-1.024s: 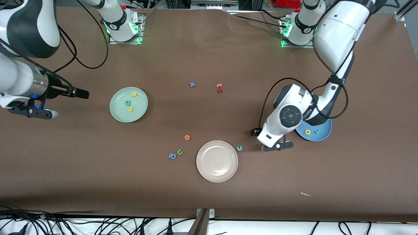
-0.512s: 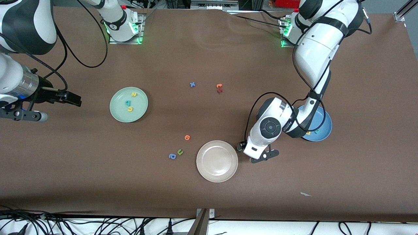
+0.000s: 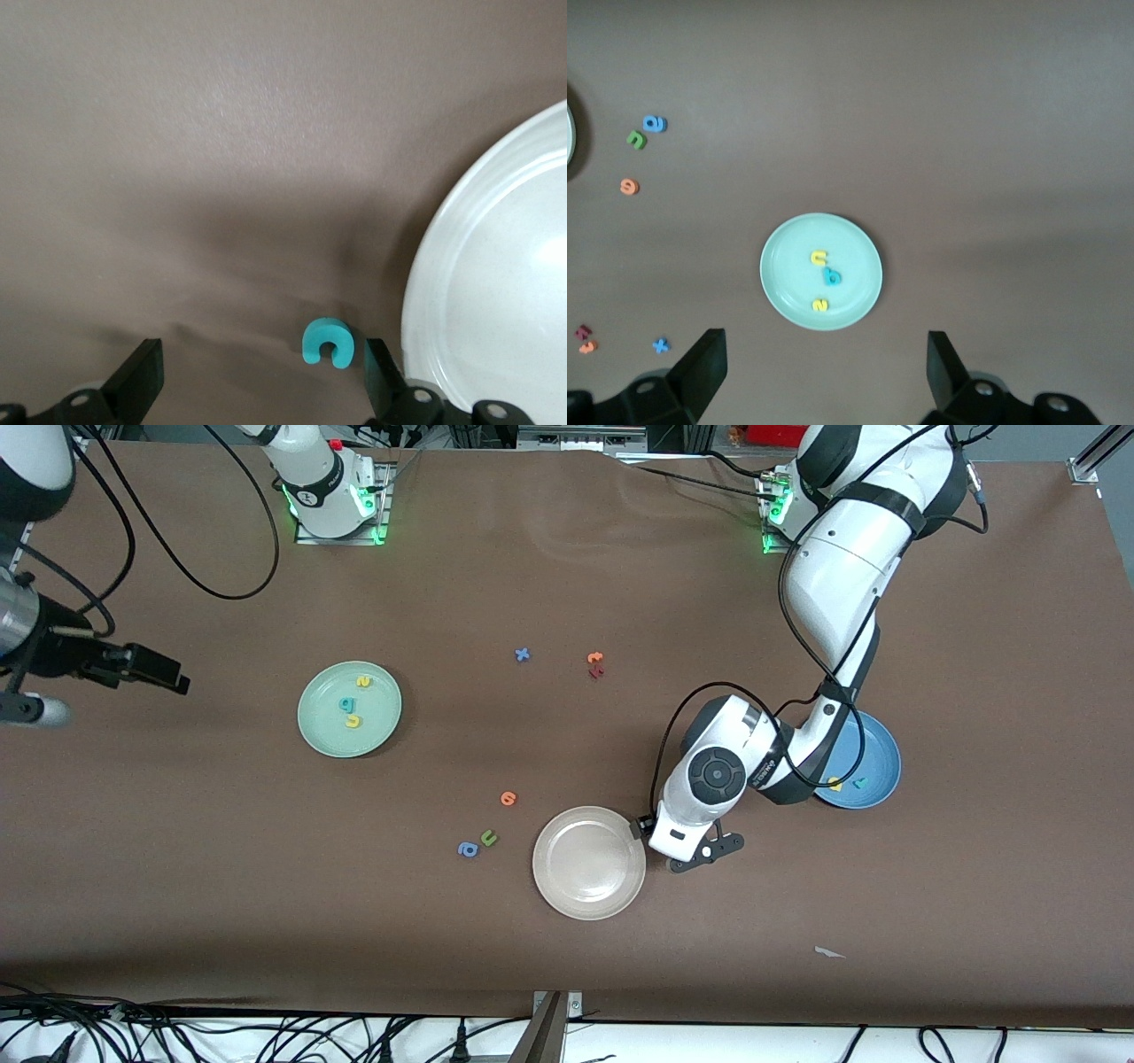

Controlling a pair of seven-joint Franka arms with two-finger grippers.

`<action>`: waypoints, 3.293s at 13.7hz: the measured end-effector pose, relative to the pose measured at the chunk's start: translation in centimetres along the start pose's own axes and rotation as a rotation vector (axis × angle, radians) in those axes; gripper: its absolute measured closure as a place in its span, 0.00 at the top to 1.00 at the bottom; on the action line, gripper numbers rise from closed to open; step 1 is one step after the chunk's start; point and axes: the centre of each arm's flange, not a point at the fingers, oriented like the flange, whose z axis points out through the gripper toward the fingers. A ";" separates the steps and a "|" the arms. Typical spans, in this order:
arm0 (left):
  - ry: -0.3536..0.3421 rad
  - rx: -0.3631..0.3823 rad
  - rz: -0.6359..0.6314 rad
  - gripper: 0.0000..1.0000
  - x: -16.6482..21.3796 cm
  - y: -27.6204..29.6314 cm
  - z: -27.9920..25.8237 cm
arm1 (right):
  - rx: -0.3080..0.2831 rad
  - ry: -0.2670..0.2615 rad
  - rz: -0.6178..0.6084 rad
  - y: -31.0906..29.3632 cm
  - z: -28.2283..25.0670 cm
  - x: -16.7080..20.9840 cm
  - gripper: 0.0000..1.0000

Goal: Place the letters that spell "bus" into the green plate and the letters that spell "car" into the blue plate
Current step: 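Return the right arm to rest while the left gripper reaches the teal u, then grasp the teal u with the left gripper and lift it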

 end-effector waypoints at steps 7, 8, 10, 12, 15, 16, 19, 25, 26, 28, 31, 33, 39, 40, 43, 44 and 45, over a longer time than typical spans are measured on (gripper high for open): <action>0.003 0.019 -0.013 0.89 -0.3 0.1 1.0 | -0.030 0.061 -0.169 2.3 -0.3 -1.8 1.00; 0.006 0.019 -0.013 0.80 -0.4 0.2 0.9 | -0.051 0.056 -0.162 1.7 -0.3 -2.0 1.00; 0.013 0.022 -0.014 0.78 -0.3 0.3 0.9 | -0.066 0.048 -0.152 0.3 -0.3 -2.4 1.00; 0.016 0.024 -0.015 0.76 -0.2 0.2 0.9 | -0.069 0.048 -0.152 -0.6 -0.3 -2.5 1.00; 0.025 0.027 -0.023 0.74 0.4 -0.2 0.7 | -0.069 0.045 -0.151 -0.6 -0.3 -2.6 1.00; 0.028 0.026 -0.025 0.73 0.6 -0.2 0.5 | -0.069 0.042 -0.150 -0.6 -0.2 -2.6 1.00; 0.024 0.032 -0.025 0.73 0.6 -0.2 0.4 | -0.069 0.040 -0.148 -0.5 -0.2 -2.6 1.00; 0.043 0.009 -0.022 0.73 0.7 0.5 -0.9 | -0.069 0.036 -0.151 -0.7 -0.2 -2.7 1.00; 0.044 0.008 -0.022 0.73 0.7 0.5 -0.8 | -0.070 0.035 -0.152 -0.7 -0.2 -2.7 1.00; 0.040 0.013 -0.024 0.72 0.7 0.4 -0.1 | -0.070 0.035 -0.152 -0.7 -0.2 -2.7 1.00; 0.036 0.013 -0.026 0.66 0.7 0.3 0.9 | -0.070 0.034 -0.152 -0.7 -0.2 -2.7 1.00; 0.035 0.014 -0.026 0.55 0.7 0.3 0.9 | -0.070 0.031 -0.150 -0.6 -0.1 -2.7 1.00; 0.037 0.011 -0.027 0.29 0.7 0.4 0.8 | -0.070 0.028 -0.145 -0.3 -0.1 -2.7 1.00; 0.037 0.011 -0.027 0.29 0.7 0.4 0.8 | -0.070 0.028 -0.145 -0.3 -0.1 -2.7 1.00; 0.038 0.010 -0.028 0.28 0.8 0.3 0.7 | -0.070 0.028 -0.145 -0.3 -0.1 -2.7 1.00; 0.039 0.011 -0.031 0.28 1.0 0.2 0.6 | -0.070 0.028 -0.145 -0.3 -0.1 -2.7 1.00; 0.037 0.015 -0.033 0.28 1.2 0.0 0.5 | -0.070 0.028 -0.145 -0.3 -0.1 -2.7 1.00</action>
